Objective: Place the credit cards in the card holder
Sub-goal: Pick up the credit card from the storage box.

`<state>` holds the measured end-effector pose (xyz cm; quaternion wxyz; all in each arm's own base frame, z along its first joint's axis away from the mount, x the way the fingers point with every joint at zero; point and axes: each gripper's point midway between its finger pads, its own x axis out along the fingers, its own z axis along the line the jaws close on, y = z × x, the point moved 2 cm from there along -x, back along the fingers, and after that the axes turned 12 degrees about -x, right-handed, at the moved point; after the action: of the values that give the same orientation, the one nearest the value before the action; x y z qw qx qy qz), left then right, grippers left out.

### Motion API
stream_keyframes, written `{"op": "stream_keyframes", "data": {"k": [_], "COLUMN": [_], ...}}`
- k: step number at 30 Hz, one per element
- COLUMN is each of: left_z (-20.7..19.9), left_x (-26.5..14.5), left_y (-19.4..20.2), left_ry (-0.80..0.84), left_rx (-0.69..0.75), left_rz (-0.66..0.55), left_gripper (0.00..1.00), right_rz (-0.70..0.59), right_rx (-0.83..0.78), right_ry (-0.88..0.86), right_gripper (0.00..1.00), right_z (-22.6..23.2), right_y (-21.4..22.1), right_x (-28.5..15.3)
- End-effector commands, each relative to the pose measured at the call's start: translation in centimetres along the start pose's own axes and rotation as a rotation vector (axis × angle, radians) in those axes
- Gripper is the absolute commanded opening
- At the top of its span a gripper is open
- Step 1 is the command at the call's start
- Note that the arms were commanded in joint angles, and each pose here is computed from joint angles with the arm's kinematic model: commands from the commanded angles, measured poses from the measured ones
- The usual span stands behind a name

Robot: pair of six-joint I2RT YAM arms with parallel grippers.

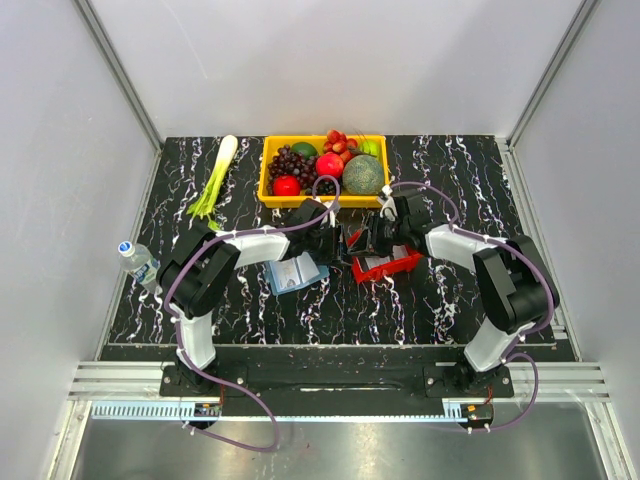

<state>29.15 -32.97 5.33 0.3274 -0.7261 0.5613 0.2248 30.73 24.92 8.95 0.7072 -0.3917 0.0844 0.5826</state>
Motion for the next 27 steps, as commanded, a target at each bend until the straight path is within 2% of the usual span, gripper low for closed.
{"op": "stream_keyframes", "data": {"k": [1,8,12,24,27], "left_z": [-2.0,-2.0,-2.1,-2.0,-2.1], "left_x": [-0.1,-0.1,-0.1,0.0,0.0], "left_y": [-1.3,-1.3,-1.3,-1.2,-1.2], "left_ry": [0.047,0.048,0.05,0.049,0.053], "left_rx": [0.032,0.03,0.03,0.028,0.029], "left_rz": [-0.058,-0.055,-0.054,-0.051,-0.051], "left_gripper": [0.43,0.43,0.43,0.43,0.43], "right_rz": [-0.067,-0.08,-0.03,0.037,0.048], "right_rx": [-0.055,-0.092,-0.103,-0.105,-0.098], "right_ry": [0.101,0.186,0.229,0.216,0.205], "right_gripper": [0.34,0.42,0.44,0.46,0.43], "right_z": [0.0,-1.0,-2.1,-3.2,-3.1], "right_y": [-1.5,-1.9,-1.6,-0.8,-0.6], "right_x": [-1.5,-2.0,-1.5,0.0,0.2]}}
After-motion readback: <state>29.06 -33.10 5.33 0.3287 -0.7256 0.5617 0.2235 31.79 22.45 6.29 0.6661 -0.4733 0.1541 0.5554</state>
